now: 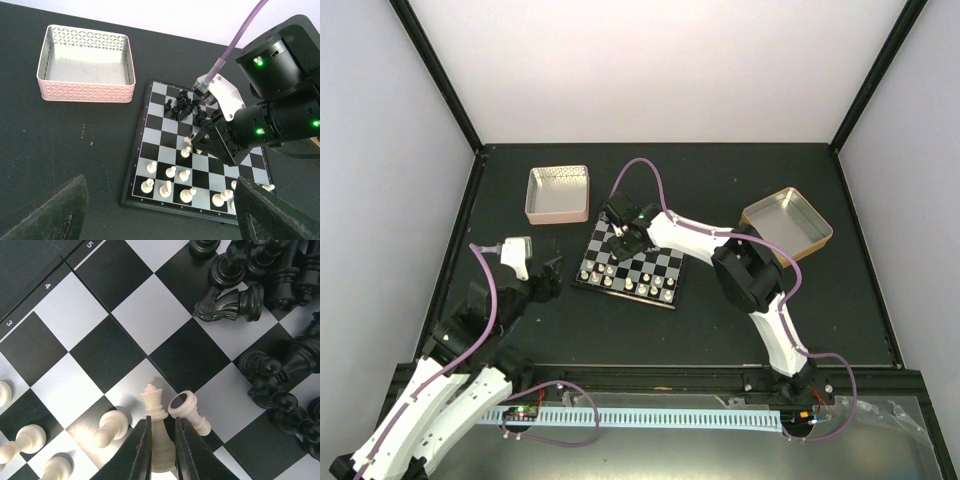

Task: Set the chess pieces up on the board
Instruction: Pick up the chess piece from the chessboard.

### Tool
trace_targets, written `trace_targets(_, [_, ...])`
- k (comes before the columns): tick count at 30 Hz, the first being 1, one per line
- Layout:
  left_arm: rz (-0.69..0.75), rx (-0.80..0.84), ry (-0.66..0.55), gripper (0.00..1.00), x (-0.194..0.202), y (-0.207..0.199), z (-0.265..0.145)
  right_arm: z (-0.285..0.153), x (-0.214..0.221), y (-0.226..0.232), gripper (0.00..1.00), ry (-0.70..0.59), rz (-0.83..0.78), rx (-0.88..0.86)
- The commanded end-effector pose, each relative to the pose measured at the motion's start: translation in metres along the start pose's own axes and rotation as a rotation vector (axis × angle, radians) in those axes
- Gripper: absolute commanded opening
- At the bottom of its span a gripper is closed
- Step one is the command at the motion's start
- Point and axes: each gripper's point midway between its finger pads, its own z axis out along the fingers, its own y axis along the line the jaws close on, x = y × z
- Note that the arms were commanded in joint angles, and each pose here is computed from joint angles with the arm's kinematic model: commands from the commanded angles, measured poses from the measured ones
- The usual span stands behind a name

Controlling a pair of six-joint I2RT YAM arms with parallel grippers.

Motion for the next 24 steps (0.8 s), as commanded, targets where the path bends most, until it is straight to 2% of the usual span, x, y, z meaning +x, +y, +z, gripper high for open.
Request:
trace_targets(1, [-0.006, -0.032, 0.005, 0.82, 0.000, 0.005, 0.001, -0.002, 0.011, 0.000, 0.15, 0.034, -0.013, -0.004])
trace_targets(5, [-0.005, -0.031, 0.005, 0.82, 0.000, 0.005, 0.001, 0.001, 0.017, -0.001, 0.21, 0.051, -0.013, -0.004])
trace_targets(13, [-0.005, -0.032, 0.006, 0.82, 0.001, 0.005, 0.002, 0.005, 0.024, 0.000, 0.23, 0.069, -0.014, -0.010])
trace_targets(19, [-0.003, -0.034, 0.009, 0.82, 0.001, 0.005, 0.002, 0.004, 0.022, 0.001, 0.10, 0.058, -0.018, -0.013])
trace_targets(24, [-0.004, -0.034, 0.009, 0.82, 0.001, 0.005, 0.002, -0.006, 0.011, 0.004, 0.08, -0.004, -0.020, -0.034])
